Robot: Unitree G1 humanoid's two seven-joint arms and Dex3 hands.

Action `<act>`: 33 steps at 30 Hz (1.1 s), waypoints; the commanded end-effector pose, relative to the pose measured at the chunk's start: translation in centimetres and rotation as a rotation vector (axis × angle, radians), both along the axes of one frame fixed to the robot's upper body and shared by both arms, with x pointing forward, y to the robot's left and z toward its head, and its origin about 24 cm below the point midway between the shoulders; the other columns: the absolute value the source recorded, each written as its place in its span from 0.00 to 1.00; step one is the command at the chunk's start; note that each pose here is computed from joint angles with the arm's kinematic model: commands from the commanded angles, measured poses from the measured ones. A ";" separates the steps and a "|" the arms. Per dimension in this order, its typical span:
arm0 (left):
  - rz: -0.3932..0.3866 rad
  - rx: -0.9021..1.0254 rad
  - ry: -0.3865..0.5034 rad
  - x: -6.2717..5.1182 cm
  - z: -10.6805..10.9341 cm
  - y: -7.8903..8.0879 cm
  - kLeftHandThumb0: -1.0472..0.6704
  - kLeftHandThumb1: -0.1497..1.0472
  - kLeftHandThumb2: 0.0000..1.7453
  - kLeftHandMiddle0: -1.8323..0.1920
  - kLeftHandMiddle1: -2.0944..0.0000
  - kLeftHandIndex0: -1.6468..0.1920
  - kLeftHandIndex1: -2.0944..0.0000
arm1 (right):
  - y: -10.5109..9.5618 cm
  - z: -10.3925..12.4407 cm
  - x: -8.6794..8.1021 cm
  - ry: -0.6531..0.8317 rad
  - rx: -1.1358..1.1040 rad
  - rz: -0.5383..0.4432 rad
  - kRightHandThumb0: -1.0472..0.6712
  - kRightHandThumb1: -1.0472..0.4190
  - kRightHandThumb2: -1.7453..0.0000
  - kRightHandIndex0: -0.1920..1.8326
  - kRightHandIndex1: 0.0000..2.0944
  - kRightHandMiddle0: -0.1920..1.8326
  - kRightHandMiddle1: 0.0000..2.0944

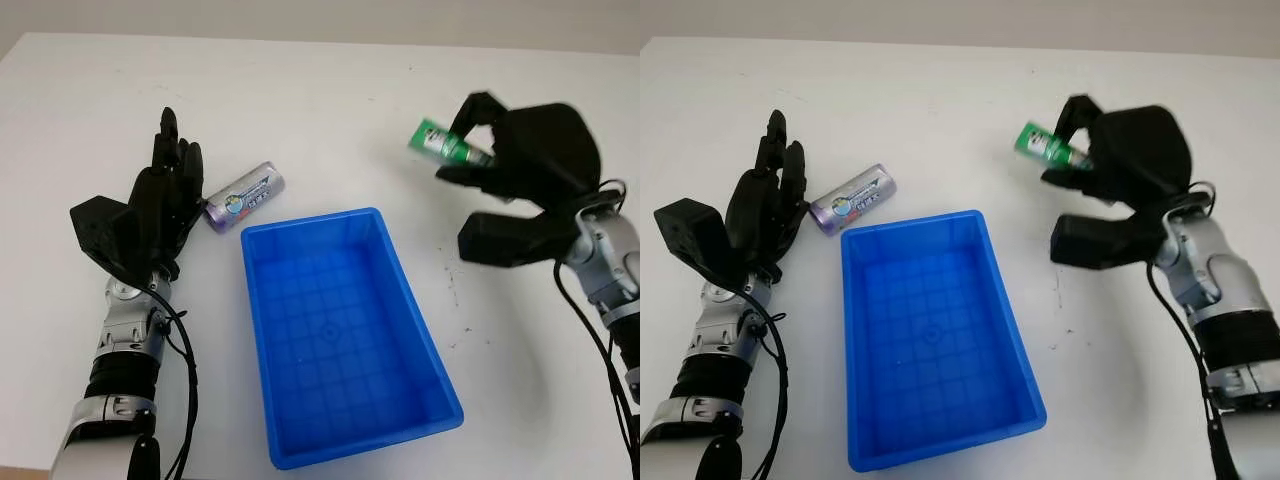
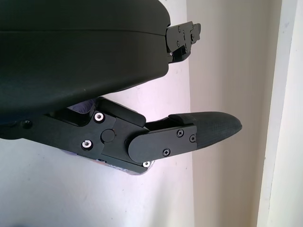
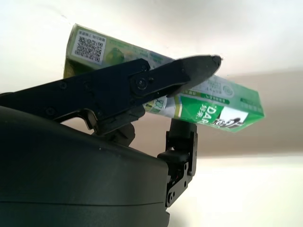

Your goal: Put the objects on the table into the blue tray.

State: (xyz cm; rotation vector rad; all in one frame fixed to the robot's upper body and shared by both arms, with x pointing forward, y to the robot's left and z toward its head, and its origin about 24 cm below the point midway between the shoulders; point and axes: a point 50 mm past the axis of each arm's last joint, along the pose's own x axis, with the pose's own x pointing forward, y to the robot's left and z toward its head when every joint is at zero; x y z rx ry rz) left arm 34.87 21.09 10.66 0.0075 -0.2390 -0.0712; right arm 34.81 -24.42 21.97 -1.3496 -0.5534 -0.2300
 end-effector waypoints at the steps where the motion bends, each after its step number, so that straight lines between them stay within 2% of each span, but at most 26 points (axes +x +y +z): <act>1: -0.013 -0.002 -0.007 0.2 0.2 -0.3 0.15 1.00 0.34 1.00 1.00 1.00 1.00 | 0.6 1.9 -0.2 -0.052 0.084 0.046 0.39 0.06 0.97 0.57 1.00 0.49 1.00; 7: -0.019 -0.008 -0.009 0.3 0.2 -0.5 0.15 1.00 0.34 1.00 1.00 1.00 1.00 | 2.5 3.5 -1.1 -0.047 0.222 0.207 0.39 0.03 0.97 0.61 1.00 0.54 1.00; 10: -0.018 -0.007 -0.007 0.3 0.2 -0.6 0.15 1.00 0.34 1.00 1.00 1.00 1.00 | 3.9 4.0 -1.8 0.001 0.272 0.332 0.42 0.01 0.96 0.63 1.00 0.55 1.00; 17: -0.016 -0.007 -0.004 0.2 0.0 -0.5 0.15 1.00 0.34 1.00 1.00 1.00 1.00 | 8.3 4.9 -5.0 0.191 0.289 0.659 0.40 0.00 0.96 0.64 1.00 0.50 1.00; 19: -0.021 -0.006 -0.006 0.1 0.0 -0.6 0.15 1.00 0.34 1.00 1.00 1.00 1.00 | 9.1 4.8 -5.9 0.245 0.278 0.718 0.40 0.00 0.96 0.66 1.00 0.49 1.00; 24: -0.021 -0.004 0.001 0.1 -0.1 -0.6 0.15 1.00 0.34 1.00 1.00 1.00 1.00 | 10.7 4.2 -7.5 0.394 0.256 0.808 0.39 0.00 0.96 0.65 1.00 0.49 1.00; 29: -0.015 -0.004 -0.003 0.1 -0.1 -0.6 0.14 1.00 0.34 1.00 1.00 1.00 1.00 | 10.8 3.4 -7.6 0.529 0.190 0.790 0.39 0.02 0.97 0.63 1.00 0.51 1.00; 31: -0.016 -0.008 -0.002 0.1 -0.1 -0.6 0.14 1.00 0.34 1.00 1.00 1.00 1.00 | 10.6 3.3 -7.5 0.590 0.161 0.771 0.38 0.02 0.97 0.56 1.00 0.46 1.00; 32: -0.017 -0.011 -0.003 0.1 -0.1 -0.6 0.14 1.00 0.34 1.00 1.00 1.00 1.00 | 10.5 3.2 -7.4 0.617 0.154 0.770 0.39 0.02 0.97 0.51 1.00 0.40 1.00; 33: -0.018 -0.013 -0.003 0.1 -0.1 -0.7 0.15 1.00 0.33 1.00 1.00 1.00 1.00 | 10.4 3.1 -7.3 0.642 0.126 0.757 0.39 0.03 0.97 0.39 0.97 0.30 0.91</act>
